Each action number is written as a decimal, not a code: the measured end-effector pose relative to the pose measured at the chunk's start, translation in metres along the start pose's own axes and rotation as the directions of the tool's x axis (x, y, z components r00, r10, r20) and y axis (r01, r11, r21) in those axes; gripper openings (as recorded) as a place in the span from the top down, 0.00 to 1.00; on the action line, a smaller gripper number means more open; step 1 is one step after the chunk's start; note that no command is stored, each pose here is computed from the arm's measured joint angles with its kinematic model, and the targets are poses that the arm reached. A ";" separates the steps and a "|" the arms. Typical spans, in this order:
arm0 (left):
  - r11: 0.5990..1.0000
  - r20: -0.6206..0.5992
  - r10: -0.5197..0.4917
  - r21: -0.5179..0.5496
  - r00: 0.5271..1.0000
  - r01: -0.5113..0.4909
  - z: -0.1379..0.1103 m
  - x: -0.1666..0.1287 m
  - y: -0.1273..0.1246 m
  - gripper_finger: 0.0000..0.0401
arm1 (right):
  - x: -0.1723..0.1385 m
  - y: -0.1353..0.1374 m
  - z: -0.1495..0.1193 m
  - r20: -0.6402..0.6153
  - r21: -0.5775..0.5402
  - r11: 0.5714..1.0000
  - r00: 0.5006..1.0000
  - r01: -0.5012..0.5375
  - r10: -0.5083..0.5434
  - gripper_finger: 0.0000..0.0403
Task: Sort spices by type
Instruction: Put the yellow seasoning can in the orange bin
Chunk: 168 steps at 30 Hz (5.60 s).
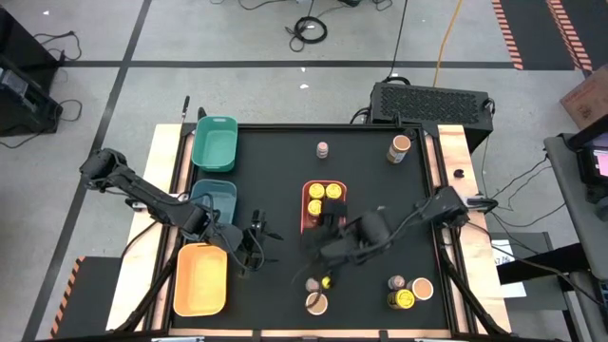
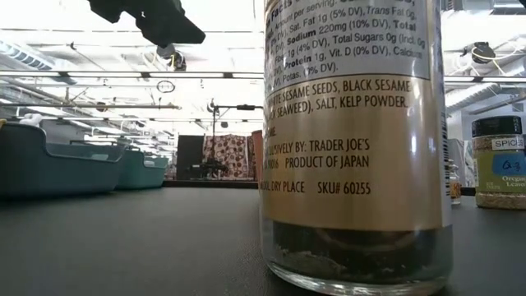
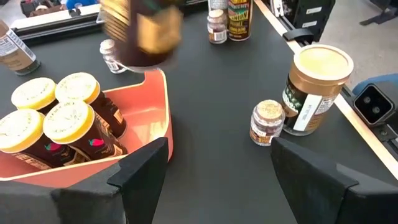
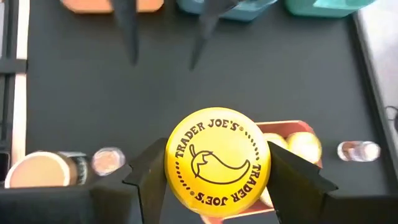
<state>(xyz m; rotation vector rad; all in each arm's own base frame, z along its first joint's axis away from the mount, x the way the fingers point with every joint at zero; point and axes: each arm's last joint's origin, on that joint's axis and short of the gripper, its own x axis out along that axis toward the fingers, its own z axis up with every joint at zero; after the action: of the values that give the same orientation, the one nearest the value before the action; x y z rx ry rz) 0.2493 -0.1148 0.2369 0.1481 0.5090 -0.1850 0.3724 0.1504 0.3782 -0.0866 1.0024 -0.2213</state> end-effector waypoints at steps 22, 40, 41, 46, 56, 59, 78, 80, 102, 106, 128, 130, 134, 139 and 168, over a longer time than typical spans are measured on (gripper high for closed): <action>0.975 0.036 0.223 -0.017 0.974 -0.222 -0.008 -0.001 0.006 0.29 | 0.025 -0.031 0.003 -0.008 -0.045 0.999 1.000 -0.003 0.003 0.46; 0.941 0.239 0.292 -0.244 0.926 -0.234 -0.058 -0.054 0.025 0.29 | 0.032 -0.081 -0.087 0.331 0.159 0.968 0.934 -0.193 0.132 0.46; 0.941 0.241 0.292 -0.245 0.926 -0.233 -0.057 -0.054 0.025 0.29 | 0.037 -0.081 -0.088 0.331 0.156 0.963 0.930 -0.222 0.161 0.46; 0.941 0.242 0.292 -0.246 0.925 -0.233 -0.057 -0.054 0.025 0.29 | 0.054 -0.078 -0.093 0.297 0.136 0.957 0.932 -0.258 0.209 0.46; 0.941 0.222 0.268 -0.268 0.938 -0.206 -0.059 -0.053 0.024 0.29 | 0.084 -0.087 -0.094 0.208 0.156 0.967 0.964 -0.202 0.168 0.46; 0.941 0.208 0.265 -0.269 0.942 -0.206 -0.061 -0.053 0.024 0.29 | 0.086 -0.091 -0.093 0.201 0.165 0.965 0.965 -0.205 0.170 0.46; 0.941 0.201 0.264 -0.267 0.943 -0.206 -0.061 -0.052 0.024 0.29 | 0.137 -0.082 -0.098 0.064 0.172 0.962 0.977 -0.210 0.202 0.46; 0.941 0.201 0.264 -0.267 0.943 -0.206 -0.061 -0.053 0.024 0.29 | 0.139 -0.082 -0.099 0.059 0.172 0.963 0.978 -0.209 0.202 0.46; 0.942 0.197 0.263 -0.265 0.945 -0.207 -0.062 -0.052 0.024 0.29 | 0.143 -0.081 -0.097 0.074 0.172 0.962 0.977 -0.212 0.202 0.32; 0.942 0.197 0.263 -0.265 0.945 -0.207 -0.062 -0.052 0.024 0.29 | 0.142 -0.082 -0.097 0.074 0.173 0.962 0.977 -0.211 0.201 0.32; 0.948 0.200 0.212 -0.281 0.957 -0.151 -0.062 -0.052 0.022 0.29 | 0.096 -0.075 -0.085 -0.114 0.208 0.975 0.988 -0.082 0.108 0.44; 0.946 0.200 0.212 -0.287 0.957 -0.149 -0.062 -0.052 0.022 0.29 | 0.099 -0.071 -0.090 -0.132 0.199 0.978 0.987 -0.067 0.094 0.54; 0.944 0.201 0.212 -0.297 0.956 -0.147 -0.062 -0.052 0.022 0.29 | 0.110 -0.069 -0.096 -0.136 0.192 0.981 0.990 -0.015 0.042 0.83; 0.943 0.201 0.212 -0.299 0.957 -0.146 -0.062 -0.052 0.022 0.29 | 0.129 -0.065 -0.103 -0.172 0.175 0.984 0.985 0.028 0.003 0.97; 0.943 0.196 0.212 -0.299 0.957 -0.148 -0.062 -0.052 0.022 0.29 | 0.134 -0.067 -0.093 -0.097 0.187 0.982 0.994 -0.038 0.057 1.00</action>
<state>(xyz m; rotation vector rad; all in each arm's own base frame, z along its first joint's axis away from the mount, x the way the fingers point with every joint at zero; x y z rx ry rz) 0.1803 -0.0743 0.2111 -0.1047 0.2879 0.0527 0.3536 0.0582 0.2295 0.1191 1.0799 -0.2759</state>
